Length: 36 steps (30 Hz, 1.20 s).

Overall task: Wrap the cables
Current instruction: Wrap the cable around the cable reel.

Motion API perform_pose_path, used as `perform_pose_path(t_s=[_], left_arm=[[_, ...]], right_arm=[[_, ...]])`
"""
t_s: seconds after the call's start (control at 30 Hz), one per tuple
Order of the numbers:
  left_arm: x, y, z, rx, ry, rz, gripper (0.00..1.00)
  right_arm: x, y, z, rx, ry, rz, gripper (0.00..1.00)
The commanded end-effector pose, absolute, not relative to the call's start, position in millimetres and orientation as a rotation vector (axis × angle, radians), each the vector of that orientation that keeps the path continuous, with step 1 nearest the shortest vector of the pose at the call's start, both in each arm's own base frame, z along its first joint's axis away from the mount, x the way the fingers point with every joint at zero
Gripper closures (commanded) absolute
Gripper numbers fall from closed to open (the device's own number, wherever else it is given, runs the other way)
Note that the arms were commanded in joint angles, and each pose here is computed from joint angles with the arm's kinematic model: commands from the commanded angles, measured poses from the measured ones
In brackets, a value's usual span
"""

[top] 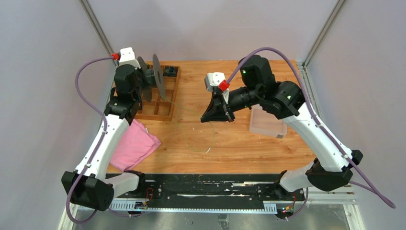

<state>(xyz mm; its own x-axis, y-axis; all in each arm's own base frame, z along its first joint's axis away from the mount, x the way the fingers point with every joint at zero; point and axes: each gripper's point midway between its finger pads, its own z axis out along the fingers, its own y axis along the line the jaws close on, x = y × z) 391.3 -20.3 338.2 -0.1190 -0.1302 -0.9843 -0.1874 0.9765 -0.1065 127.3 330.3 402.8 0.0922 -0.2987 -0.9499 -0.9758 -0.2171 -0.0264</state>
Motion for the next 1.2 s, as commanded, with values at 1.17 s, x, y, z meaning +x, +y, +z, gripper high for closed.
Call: perform_pose_path(t_s=[1.17], left_arm=[[331.6, -113.6, 297.5, 0.273, 1.717, -0.106, 1.00]], right_arm=[[292.8, 329.9, 492.0, -1.199, 1.330, 0.560, 1.00]])
